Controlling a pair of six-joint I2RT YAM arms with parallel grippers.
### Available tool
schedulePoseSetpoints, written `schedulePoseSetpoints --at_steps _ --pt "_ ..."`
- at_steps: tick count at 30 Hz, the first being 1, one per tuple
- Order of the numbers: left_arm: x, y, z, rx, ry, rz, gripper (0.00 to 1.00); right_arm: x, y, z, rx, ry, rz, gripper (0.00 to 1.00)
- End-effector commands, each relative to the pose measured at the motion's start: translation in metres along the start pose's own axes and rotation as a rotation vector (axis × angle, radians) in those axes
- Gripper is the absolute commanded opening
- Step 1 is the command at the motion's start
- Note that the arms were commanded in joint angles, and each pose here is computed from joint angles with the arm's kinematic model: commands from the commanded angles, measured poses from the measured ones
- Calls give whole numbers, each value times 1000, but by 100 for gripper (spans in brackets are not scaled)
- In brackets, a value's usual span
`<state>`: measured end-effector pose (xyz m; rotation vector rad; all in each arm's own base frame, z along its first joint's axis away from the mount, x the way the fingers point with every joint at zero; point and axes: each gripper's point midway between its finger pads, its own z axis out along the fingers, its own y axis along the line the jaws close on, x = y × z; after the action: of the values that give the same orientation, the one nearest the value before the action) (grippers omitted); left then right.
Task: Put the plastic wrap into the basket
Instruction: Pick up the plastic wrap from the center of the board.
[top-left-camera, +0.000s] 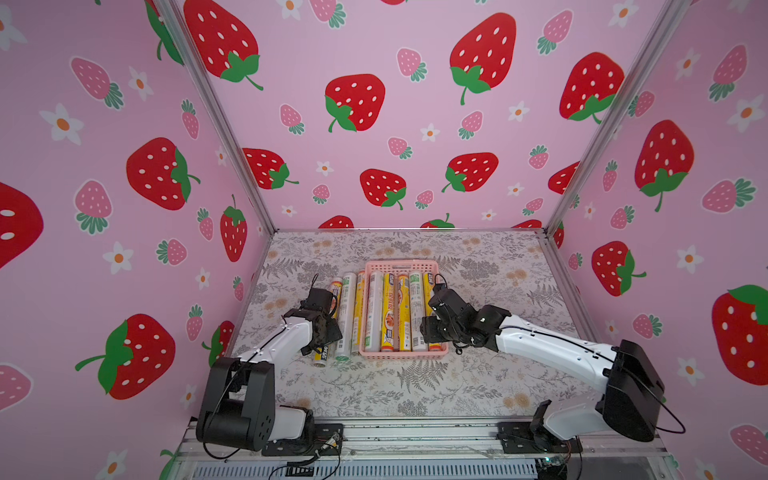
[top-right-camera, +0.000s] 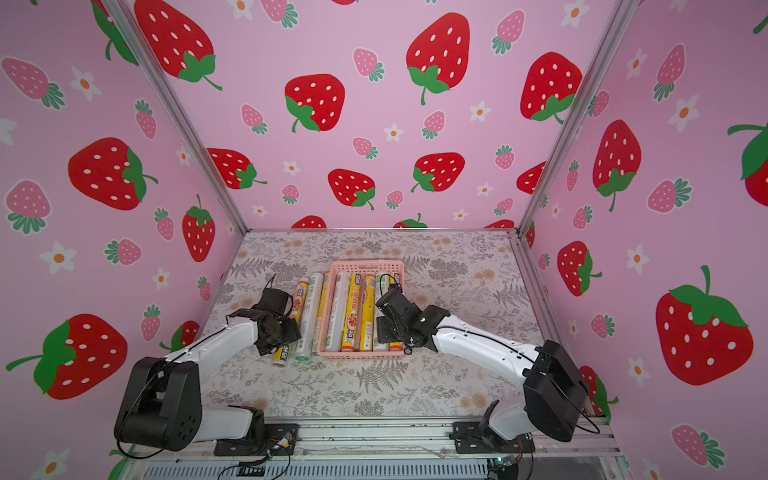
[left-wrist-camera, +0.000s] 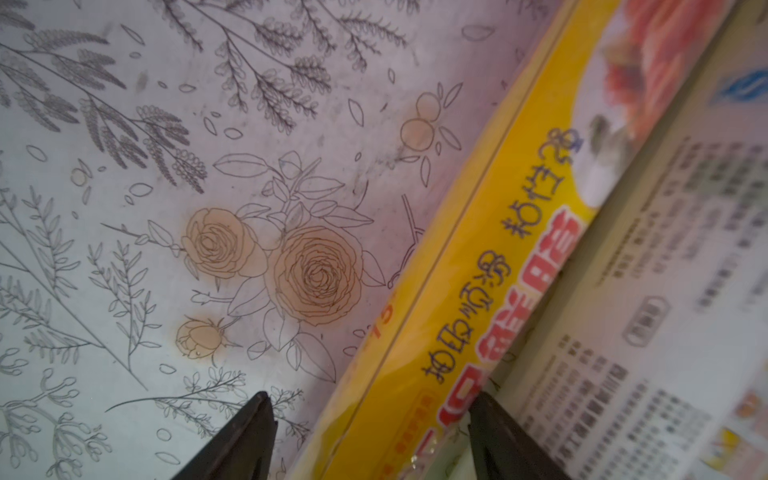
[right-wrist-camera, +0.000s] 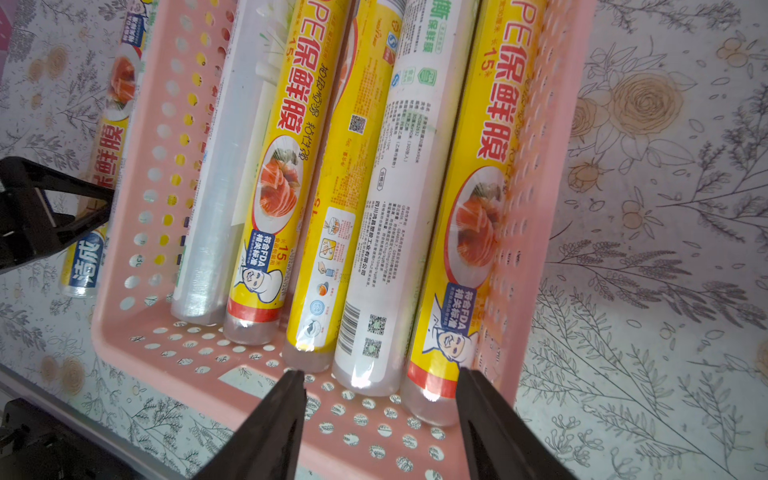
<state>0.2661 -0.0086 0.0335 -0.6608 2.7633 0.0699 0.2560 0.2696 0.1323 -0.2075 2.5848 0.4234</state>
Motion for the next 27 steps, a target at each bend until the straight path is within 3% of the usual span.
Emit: schedulePoseSetpoints --at_steps 1,6,11,15,20,27 --pt "-6 5 -2 -43 1 -11 76 -9 12 -5 -45 -25 -8 63" --pt "-4 1 3 -35 30 -24 75 -13 19 -4 -68 -27 -10 63" --pt "2 -4 6 5 42 -26 59 -6 14 -3 -77 -27 5 63" --pt "0 -2 3 -3 34 -29 58 1 10 0 -63 -10 8 63" --pt "-2 2 -2 -23 21 -20 39 -2 11 -6 -74 -24 13 63" --pt "-1 9 -22 -14 -17 -37 39 -6 10 -13 -78 -46 29 63"
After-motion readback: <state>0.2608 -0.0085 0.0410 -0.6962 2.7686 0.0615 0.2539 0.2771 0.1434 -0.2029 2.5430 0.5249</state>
